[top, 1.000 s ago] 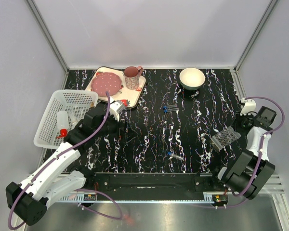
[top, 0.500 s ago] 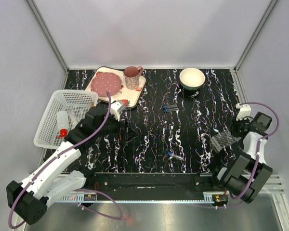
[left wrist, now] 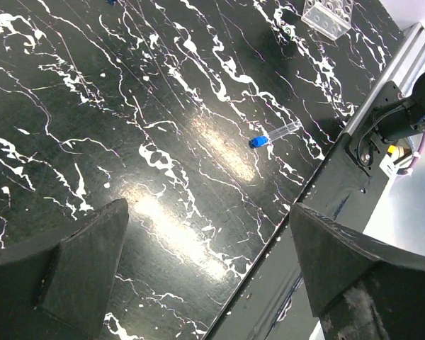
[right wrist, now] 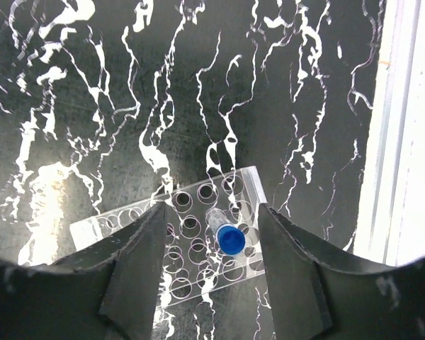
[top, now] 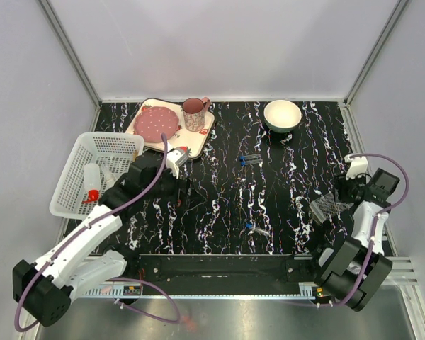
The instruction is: Organize the chemistry lab equipment
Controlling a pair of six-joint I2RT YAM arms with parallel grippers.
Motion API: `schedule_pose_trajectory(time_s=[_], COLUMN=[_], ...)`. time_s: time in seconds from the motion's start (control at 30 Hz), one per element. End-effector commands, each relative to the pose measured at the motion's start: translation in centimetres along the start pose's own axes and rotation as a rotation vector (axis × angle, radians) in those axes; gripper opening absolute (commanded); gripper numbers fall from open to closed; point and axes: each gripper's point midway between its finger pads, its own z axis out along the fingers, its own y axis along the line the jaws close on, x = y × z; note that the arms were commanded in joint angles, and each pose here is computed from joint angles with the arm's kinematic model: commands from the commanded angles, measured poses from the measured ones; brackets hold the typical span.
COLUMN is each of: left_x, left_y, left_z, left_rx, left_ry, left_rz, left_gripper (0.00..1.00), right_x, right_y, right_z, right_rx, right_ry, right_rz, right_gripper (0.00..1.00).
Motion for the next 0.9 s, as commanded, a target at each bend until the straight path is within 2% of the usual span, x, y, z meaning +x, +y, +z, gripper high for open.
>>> schedule_pose_trajectory(time_s=[0.0, 0.17, 0.2, 0.27, 0.3, 0.5, 0.53, 0.7, 0.87], left_x=[-0.8, -0.3, -0.2, 0.1, 0.1, 1.7, 2.7, 3.1, 5.8], left_y=[-1.2, -2.6, -2.6, -3.5, -3.4, -4.9, -5.2, -7.2, -8.8], left_z=[0.4, 1.3, 1.5, 2.3, 2.6, 6.3, 7.4, 10.9, 14.8], left_rx=[0.070, 0.083, 0.068, 0.084, 0.066, 0.068, 0.076, 0.101, 0.126], left_ry=[-0.021, 0.004, 0.006, 0.030, 0.034, 0.143, 0.188, 0.259, 0.383], left_rz=[0.023, 0.131, 0.148, 0.208, 0.232, 0.400, 0.417, 0.547, 0.683], left_gripper=[0.99, 0.99, 0.99, 0.99, 0.99, 0.99, 0.99, 0.99, 0.98], right_x=[-5.6, -7.8, -9.1, -9.3, -10.8, -12.5, -12.6, -12.6, -12.3], right_y=[-0.7, 1.1, 1.6, 3.1, 4.1, 9.2, 9.6, 10.2, 10.3], right_z=[-2.5, -4.4, -5.0, -5.7, -6.6, -9.3, -9.5, -9.2, -8.4], right_rx=[0.003, -0.100, -0.136, -0.216, -0.274, -0.563, -0.586, -0.662, -0.720], right_ry=[-0.128, -0.139, -0.171, -0.159, -0.204, -0.268, -0.269, -0.264, -0.242], right_rz=[-0.067, -0.042, -0.048, -0.011, -0.013, 0.100, 0.116, 0.192, 0.280], right_gripper=[0.64, 0.85, 0.93, 1.00, 1.00, 1.00, 1.00, 1.00, 1.00])
